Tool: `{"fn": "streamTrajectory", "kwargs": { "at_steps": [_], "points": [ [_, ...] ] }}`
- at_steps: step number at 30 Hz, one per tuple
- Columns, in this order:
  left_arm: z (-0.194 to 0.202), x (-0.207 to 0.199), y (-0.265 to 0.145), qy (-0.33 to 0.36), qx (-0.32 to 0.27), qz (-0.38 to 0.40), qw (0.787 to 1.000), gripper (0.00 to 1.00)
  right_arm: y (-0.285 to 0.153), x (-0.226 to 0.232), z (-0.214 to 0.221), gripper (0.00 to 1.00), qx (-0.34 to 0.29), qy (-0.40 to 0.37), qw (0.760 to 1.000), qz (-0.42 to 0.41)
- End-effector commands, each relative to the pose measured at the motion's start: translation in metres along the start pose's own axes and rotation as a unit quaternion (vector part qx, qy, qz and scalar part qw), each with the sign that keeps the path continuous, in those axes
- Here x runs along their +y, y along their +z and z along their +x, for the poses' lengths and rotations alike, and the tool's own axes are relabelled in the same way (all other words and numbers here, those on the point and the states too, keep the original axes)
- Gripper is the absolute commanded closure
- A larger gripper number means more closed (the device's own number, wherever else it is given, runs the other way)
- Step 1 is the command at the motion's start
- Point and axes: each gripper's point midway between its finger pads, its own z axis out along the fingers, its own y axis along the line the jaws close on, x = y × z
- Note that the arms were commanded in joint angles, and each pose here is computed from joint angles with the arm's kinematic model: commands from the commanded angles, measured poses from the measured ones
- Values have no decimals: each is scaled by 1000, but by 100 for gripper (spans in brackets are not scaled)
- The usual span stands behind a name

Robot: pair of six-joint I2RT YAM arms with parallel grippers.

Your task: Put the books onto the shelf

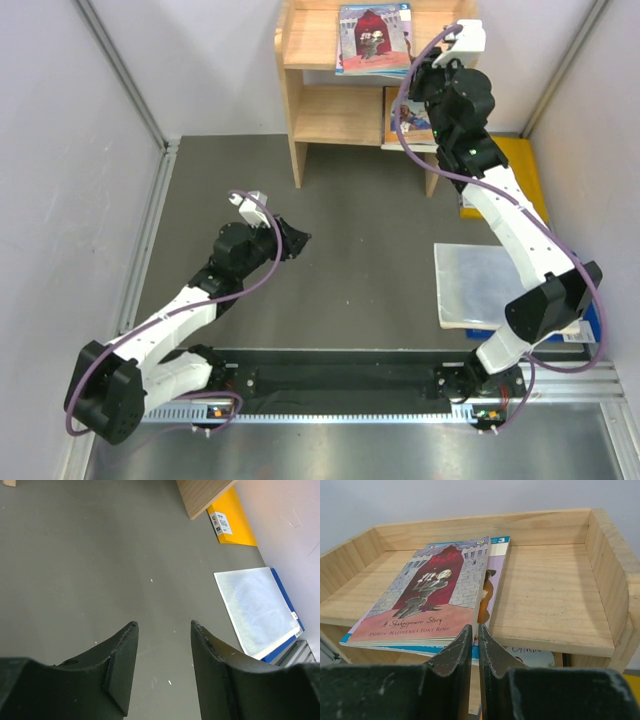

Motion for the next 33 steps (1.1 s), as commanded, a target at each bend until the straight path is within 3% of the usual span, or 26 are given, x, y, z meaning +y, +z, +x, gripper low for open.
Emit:
{"fn": "streamTrajectory", "kwargs": {
  "at_steps": [1, 12, 23, 33],
  "points": [
    [-7, -4, -5, 7, -18, 7, 1000, 49, 1, 0, -43, 91, -46, 10, 999, -7],
    [-6, -3, -8, 10, -20, 5, 1000, 49, 13, 11, -23, 91, -21, 21, 999, -27],
    [-3, -1, -8, 5, -18, 2, 1000, 49, 5, -2, -35, 91, -45, 31, 999, -3],
    [0, 1, -8, 4, -17, 0, 1000, 49, 8, -10, -17, 91, -29, 32, 999, 11]
  ]
}}
